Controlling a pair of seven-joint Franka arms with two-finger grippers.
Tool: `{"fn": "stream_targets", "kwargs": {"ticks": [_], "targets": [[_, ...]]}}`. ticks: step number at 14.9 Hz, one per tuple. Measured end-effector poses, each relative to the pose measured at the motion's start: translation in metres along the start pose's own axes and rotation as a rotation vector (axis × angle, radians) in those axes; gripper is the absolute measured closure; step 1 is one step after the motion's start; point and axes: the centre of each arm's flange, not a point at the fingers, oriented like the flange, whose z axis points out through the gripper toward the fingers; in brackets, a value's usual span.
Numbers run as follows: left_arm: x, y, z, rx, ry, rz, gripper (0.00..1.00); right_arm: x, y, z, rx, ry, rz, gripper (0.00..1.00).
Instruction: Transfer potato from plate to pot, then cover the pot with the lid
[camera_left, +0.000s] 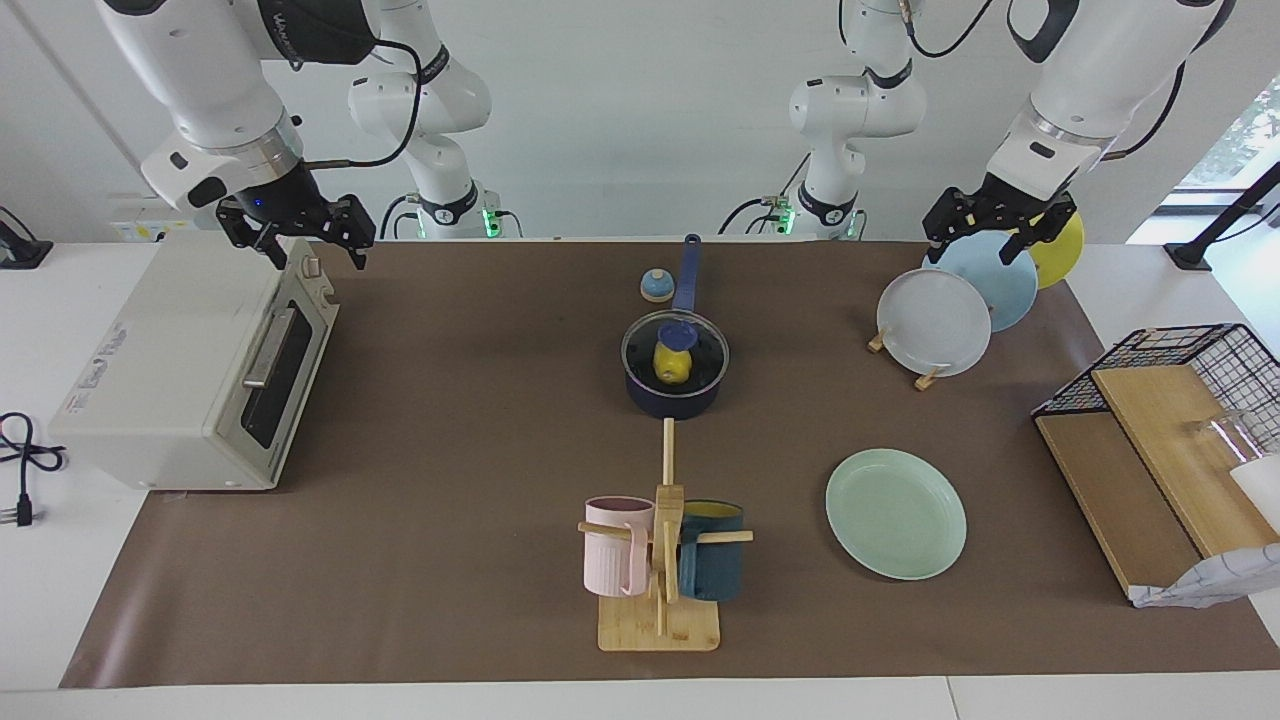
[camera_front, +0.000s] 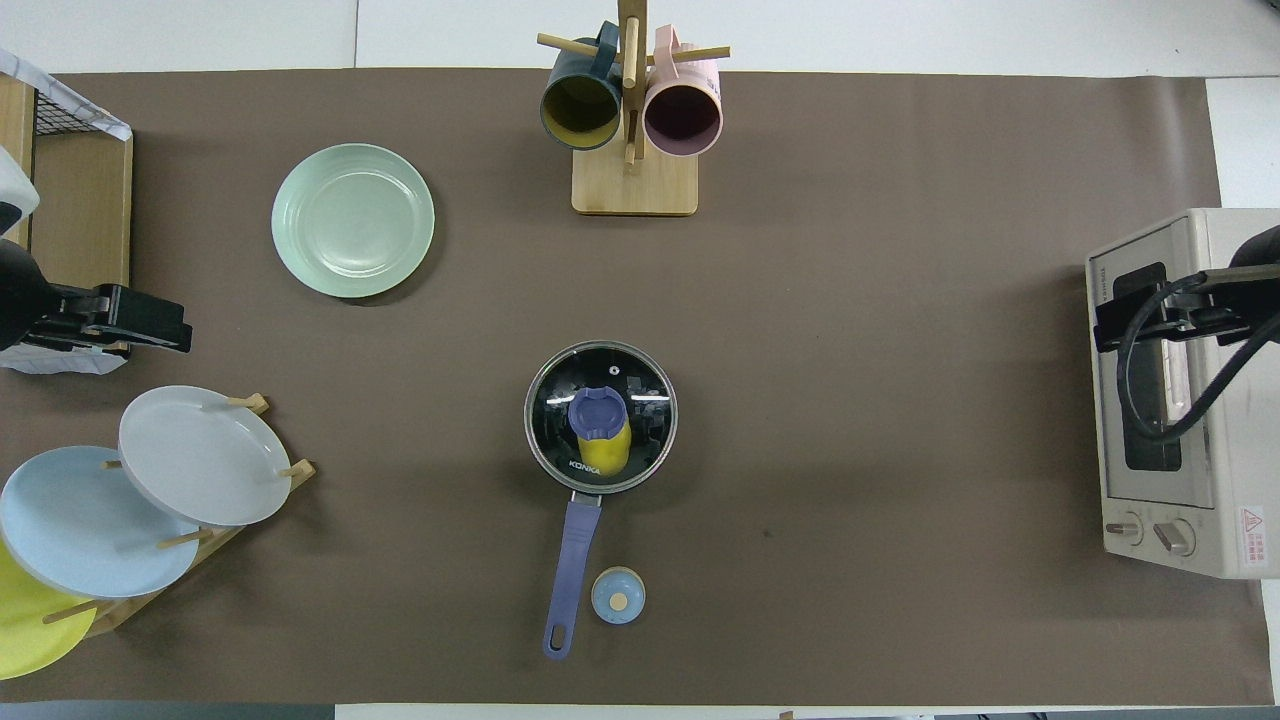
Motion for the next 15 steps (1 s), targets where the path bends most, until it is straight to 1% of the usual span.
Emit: {"fn": "stream_targets", "kwargs": {"ticks": [3, 15], "targets": [[0.0000, 0.0000, 0.0000, 0.000, 0.000, 0.000, 0.00, -0.0008, -0.0053, -0.0015, 0.029, 0.003, -0.014, 0.00], [0.0000, 0.0000, 0.0000, 0.000, 0.000, 0.000, 0.00, -0.0065, -0.0066, -0.0081, 0.032, 0.016, -0.017, 0.00]]}}
